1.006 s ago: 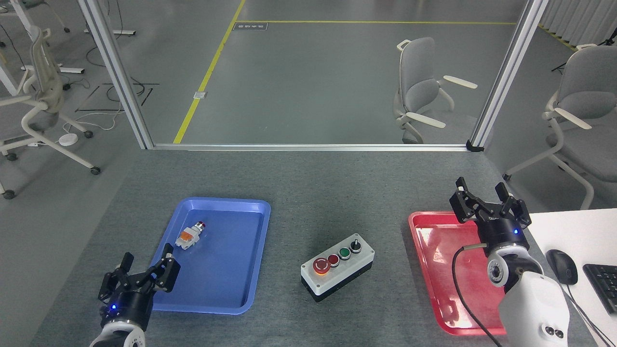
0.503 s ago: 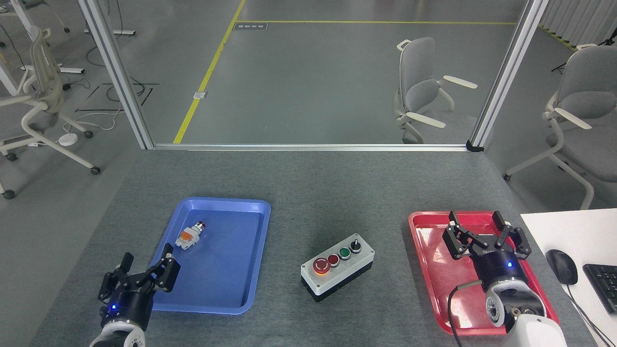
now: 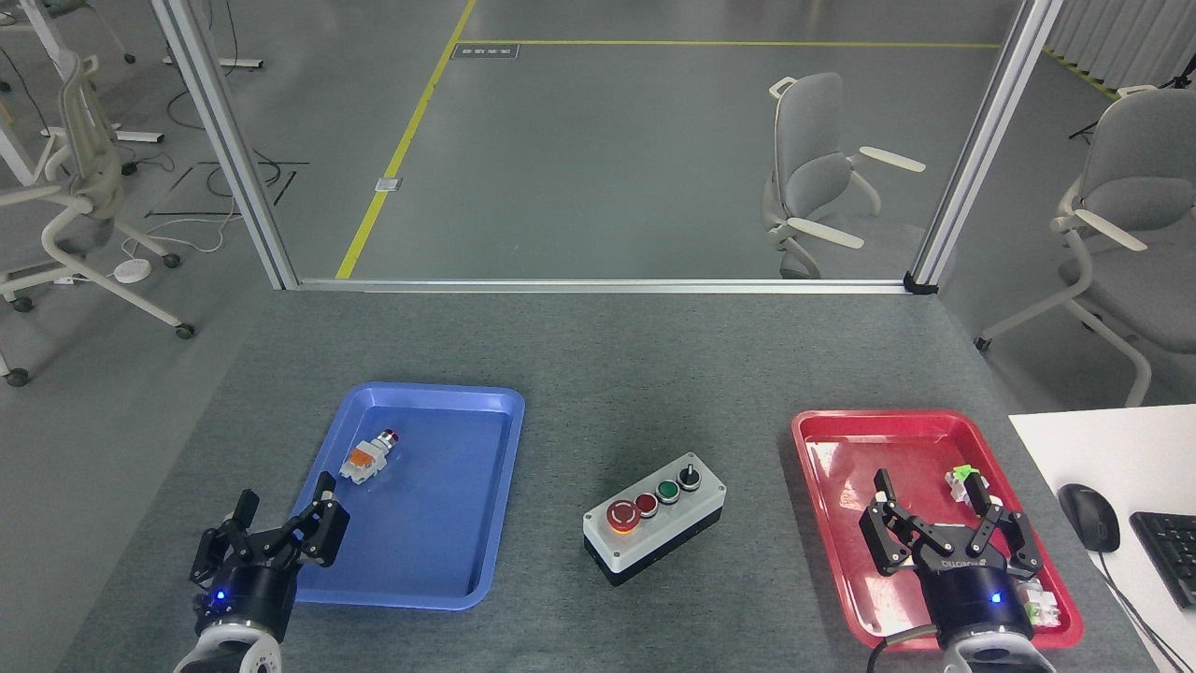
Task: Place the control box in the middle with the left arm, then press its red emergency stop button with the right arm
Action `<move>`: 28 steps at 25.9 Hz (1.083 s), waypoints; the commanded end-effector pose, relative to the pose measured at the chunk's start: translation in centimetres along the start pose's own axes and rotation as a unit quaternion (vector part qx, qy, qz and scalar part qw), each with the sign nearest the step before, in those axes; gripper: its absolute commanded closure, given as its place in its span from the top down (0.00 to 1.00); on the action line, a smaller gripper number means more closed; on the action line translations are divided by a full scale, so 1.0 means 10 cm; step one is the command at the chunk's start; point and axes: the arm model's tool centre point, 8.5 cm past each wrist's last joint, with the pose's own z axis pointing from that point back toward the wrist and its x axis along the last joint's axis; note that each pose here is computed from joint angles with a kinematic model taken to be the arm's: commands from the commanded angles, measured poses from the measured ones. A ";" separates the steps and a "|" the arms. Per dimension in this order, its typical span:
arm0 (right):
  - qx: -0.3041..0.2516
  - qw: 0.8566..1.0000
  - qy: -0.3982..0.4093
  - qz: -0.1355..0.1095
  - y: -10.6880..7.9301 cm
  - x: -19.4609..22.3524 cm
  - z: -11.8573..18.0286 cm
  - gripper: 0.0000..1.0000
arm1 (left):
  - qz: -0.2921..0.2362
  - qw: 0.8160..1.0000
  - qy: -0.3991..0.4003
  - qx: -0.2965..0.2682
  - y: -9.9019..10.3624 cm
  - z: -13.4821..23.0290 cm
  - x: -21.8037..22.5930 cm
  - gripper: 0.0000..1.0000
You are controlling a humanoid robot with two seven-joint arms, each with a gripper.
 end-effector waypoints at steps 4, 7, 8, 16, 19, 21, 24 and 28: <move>-0.002 1.000 0.012 -0.005 0.00 -0.06 0.01 0.98 | 0.000 1.000 0.000 -0.001 0.00 0.00 0.00 0.99; -0.001 1.000 0.012 -0.012 0.01 -0.04 -0.01 0.98 | 0.000 1.000 0.000 0.000 0.00 0.00 0.00 0.99; 0.002 1.000 0.012 -0.015 0.04 -0.02 0.00 0.98 | 0.000 1.000 0.000 0.000 0.00 0.00 0.00 0.99; 0.003 1.000 0.013 -0.028 0.07 0.05 0.00 0.98 | 0.000 1.000 0.000 -0.001 0.00 0.00 0.00 0.99; 0.001 0.999 0.014 -0.034 0.08 0.05 0.00 0.98 | 0.000 1.000 0.000 -0.001 0.00 0.00 0.00 0.99; 0.006 0.998 0.016 -0.056 0.13 0.05 0.01 0.98 | 0.000 1.000 0.000 0.000 0.00 0.00 0.00 0.99; 0.004 0.997 0.018 -0.078 0.14 0.07 0.01 0.98 | 0.000 1.000 0.000 0.000 0.00 0.00 0.00 0.99; 0.000 0.997 0.018 -0.079 0.13 0.07 0.00 0.98 | 0.000 1.000 0.000 0.000 0.00 0.00 0.00 0.99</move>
